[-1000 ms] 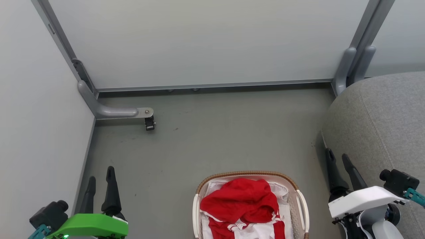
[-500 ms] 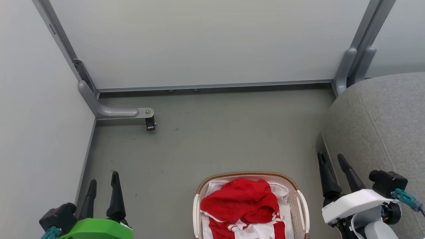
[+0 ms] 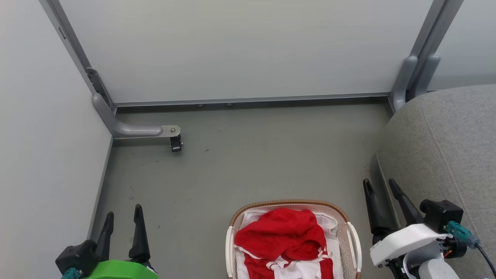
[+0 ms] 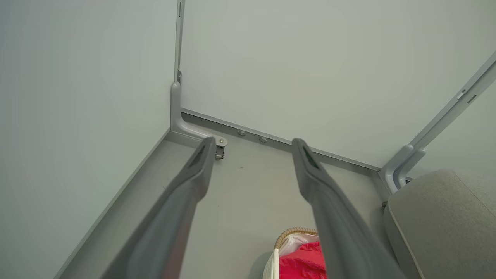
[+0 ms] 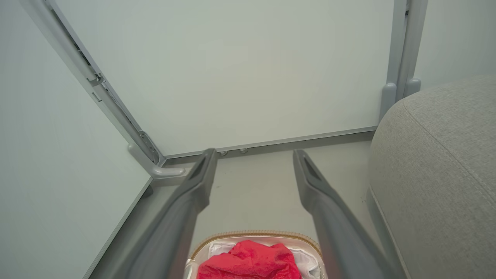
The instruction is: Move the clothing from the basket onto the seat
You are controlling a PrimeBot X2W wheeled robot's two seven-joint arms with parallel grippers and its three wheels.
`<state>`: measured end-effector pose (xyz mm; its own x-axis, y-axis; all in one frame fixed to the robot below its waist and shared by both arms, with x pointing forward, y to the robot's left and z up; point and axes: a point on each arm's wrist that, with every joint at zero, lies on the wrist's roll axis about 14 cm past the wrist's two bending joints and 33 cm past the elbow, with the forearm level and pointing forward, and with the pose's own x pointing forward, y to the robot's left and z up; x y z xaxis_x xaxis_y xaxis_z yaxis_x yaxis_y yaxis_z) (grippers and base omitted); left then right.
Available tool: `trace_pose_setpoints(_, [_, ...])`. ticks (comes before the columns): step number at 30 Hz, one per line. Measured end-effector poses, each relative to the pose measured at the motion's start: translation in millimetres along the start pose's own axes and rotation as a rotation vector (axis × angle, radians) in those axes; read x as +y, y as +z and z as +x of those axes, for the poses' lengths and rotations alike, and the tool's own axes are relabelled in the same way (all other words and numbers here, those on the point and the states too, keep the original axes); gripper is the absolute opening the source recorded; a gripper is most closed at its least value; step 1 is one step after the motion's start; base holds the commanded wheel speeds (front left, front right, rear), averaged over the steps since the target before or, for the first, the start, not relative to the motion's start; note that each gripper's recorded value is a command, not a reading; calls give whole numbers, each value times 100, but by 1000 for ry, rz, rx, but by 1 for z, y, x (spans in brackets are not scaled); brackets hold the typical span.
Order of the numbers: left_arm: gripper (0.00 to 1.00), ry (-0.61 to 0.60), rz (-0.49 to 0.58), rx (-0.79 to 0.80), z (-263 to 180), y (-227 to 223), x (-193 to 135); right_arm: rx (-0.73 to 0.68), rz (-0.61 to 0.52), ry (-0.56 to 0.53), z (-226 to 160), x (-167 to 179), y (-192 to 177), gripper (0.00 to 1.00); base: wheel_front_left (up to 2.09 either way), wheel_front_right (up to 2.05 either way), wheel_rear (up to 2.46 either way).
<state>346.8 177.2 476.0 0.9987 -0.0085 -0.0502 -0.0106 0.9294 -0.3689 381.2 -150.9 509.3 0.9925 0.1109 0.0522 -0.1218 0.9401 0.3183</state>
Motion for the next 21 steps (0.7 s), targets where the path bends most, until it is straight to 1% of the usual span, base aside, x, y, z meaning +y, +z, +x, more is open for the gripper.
trace_pose_setpoints(21, [100, -24, 149, 26, -5, -13, 0, -6, -162, 51, 0, 9, -2, 100, 0, 0, 0])
